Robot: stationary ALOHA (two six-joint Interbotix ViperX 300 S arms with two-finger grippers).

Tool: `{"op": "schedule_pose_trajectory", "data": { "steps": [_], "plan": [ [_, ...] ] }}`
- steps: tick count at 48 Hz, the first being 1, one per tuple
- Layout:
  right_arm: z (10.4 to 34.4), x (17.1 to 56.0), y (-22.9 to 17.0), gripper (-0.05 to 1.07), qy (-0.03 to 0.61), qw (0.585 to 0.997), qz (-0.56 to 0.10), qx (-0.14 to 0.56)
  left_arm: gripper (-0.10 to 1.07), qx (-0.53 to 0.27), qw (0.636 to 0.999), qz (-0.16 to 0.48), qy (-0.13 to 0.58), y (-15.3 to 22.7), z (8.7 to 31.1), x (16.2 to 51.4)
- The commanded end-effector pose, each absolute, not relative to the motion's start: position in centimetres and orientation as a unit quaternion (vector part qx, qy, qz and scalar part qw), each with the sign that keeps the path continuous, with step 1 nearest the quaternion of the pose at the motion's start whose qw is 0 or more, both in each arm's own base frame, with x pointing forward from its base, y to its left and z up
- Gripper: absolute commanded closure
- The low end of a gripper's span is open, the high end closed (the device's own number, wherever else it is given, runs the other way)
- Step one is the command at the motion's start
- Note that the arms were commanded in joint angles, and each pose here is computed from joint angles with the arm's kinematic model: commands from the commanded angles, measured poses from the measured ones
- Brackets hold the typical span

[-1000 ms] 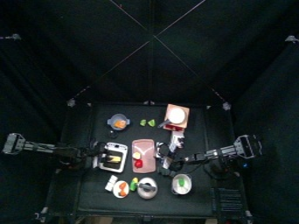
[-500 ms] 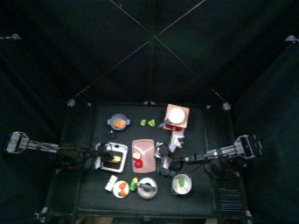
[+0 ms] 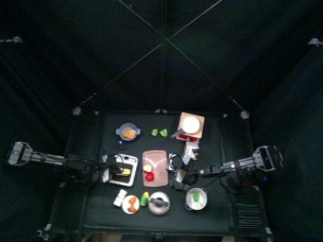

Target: Place egg block on rice

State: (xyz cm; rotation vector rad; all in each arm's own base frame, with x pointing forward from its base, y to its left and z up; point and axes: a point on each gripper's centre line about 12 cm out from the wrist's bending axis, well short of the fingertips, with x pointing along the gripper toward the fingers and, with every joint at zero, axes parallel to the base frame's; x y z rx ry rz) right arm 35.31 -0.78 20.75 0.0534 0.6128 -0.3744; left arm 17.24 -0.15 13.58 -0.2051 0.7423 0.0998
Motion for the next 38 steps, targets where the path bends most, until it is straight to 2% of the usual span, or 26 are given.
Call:
{"op": "schedule_pose_trajectory", "data": {
  "steps": [1,38],
  "plan": [
    [22.15,35.72,-0.83,0.06,0.281,0.942,-0.182,0.03,0.5,-0.103,0.926,0.049,0.36,-0.18,13.94,17.59],
    [22.16,35.68,-0.83,0.06,0.281,0.942,-0.182,0.029,0.5,-0.111,0.917,0.057,0.38,-0.14,13.5,17.93]
  ]
}}
